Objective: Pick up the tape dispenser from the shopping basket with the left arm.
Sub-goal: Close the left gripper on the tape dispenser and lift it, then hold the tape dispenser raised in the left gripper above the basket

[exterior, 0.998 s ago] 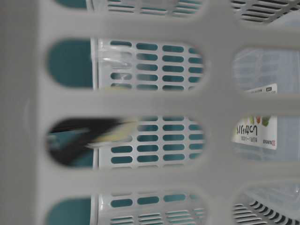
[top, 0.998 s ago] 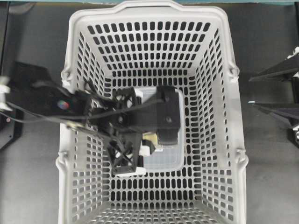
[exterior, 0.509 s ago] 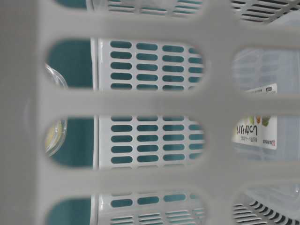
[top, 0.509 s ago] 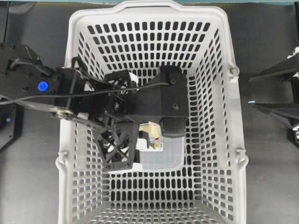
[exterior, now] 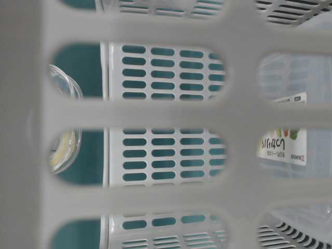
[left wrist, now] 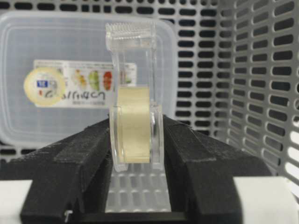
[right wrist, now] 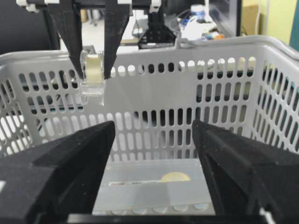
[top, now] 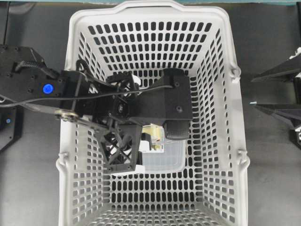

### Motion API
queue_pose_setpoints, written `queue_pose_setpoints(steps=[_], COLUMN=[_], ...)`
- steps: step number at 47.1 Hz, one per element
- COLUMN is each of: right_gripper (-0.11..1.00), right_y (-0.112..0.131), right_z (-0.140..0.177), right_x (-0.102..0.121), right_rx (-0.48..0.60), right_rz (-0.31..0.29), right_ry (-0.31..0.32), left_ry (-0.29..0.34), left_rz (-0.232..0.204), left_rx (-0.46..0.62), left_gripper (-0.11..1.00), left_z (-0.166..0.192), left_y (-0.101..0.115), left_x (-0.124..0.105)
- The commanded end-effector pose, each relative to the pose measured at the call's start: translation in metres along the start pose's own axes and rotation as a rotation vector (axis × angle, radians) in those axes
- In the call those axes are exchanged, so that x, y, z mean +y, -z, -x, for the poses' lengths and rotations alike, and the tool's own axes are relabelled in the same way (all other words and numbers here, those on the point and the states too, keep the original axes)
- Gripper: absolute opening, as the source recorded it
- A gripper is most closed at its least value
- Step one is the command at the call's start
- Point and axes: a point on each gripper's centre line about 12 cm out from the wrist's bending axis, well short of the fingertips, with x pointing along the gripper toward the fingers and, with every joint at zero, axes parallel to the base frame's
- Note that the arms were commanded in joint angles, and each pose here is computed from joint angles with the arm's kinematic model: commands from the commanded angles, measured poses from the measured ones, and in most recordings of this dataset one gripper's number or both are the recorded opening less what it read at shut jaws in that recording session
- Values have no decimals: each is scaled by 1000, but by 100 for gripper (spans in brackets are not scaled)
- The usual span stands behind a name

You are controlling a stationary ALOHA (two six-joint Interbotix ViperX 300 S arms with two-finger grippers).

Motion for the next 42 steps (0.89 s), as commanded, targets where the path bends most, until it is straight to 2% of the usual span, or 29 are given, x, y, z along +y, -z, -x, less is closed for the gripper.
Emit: queue_pose_setpoints(steps=[1, 42], right_gripper=[65, 65], right_y=[-2, -2], right_z=[-1, -1], right_x=[0, 0], right_rx=[-5, -6], right_rz=[-5, -3], right_ry=[-1, -1], left_ry=[7, 5], left_rz=[-2, -3], left_rx=[-39, -35], left_gripper=[28, 28], left_z=[13, 8], left_y=[-5, -6], left_x=[-1, -1])
